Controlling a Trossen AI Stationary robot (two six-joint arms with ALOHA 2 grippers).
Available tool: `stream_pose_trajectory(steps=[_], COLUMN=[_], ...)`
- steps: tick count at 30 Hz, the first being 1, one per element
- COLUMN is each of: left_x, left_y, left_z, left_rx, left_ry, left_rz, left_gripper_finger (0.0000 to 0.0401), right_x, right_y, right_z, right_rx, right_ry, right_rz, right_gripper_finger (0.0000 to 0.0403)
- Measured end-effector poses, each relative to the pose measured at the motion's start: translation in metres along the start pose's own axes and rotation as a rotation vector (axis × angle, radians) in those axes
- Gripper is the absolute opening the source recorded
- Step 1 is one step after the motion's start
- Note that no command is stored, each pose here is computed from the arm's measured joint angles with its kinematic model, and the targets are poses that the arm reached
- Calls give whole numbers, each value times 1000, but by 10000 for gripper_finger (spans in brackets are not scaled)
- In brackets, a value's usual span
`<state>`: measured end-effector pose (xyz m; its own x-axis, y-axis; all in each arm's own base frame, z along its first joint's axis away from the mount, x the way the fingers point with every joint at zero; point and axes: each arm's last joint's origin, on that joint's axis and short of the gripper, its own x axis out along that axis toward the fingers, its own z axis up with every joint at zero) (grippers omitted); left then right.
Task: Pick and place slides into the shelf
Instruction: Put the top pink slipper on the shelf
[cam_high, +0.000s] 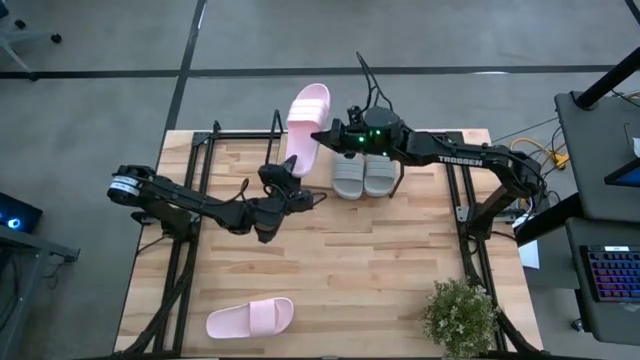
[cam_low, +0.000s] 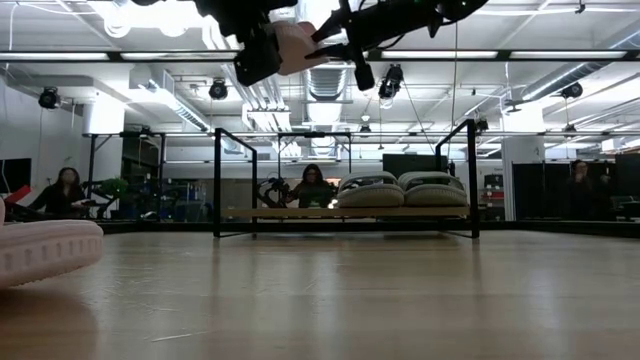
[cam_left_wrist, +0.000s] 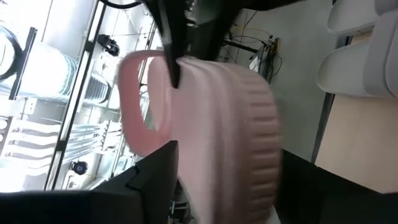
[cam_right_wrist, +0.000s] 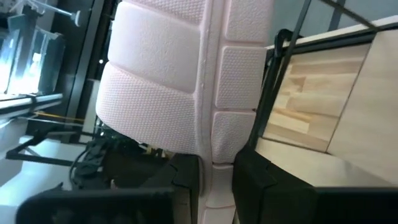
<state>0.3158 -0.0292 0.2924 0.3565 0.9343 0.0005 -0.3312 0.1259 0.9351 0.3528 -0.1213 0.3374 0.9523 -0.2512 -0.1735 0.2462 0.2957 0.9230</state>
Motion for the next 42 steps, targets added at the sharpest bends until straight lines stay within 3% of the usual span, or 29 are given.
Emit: stream_pose_trajectory(steps=[3, 11, 22, 32, 42], left_x=[0, 1, 4, 4, 4], left_y=[2, 2, 7, 14, 16], left_z=[1, 2, 4, 8, 10], left_rx=[-10, -20, -31, -18, -21], left_ry=[-6, -31, -25, -28, -29], left_rz=[0, -6, 0, 4, 6], left_gripper_finger=[179, 45, 45, 45, 45], right_x=[0, 0, 0, -1, -2], right_y=[-1, 0, 2, 0, 0], right_z=[0, 0, 2, 10, 14], right_rx=[-3, -5, -41, -105, -142], right_ry=[0, -2, -13, -45, -59], right_rz=[-4, 2, 23, 15, 23], right_gripper_finger=[53, 50, 50, 148, 160])
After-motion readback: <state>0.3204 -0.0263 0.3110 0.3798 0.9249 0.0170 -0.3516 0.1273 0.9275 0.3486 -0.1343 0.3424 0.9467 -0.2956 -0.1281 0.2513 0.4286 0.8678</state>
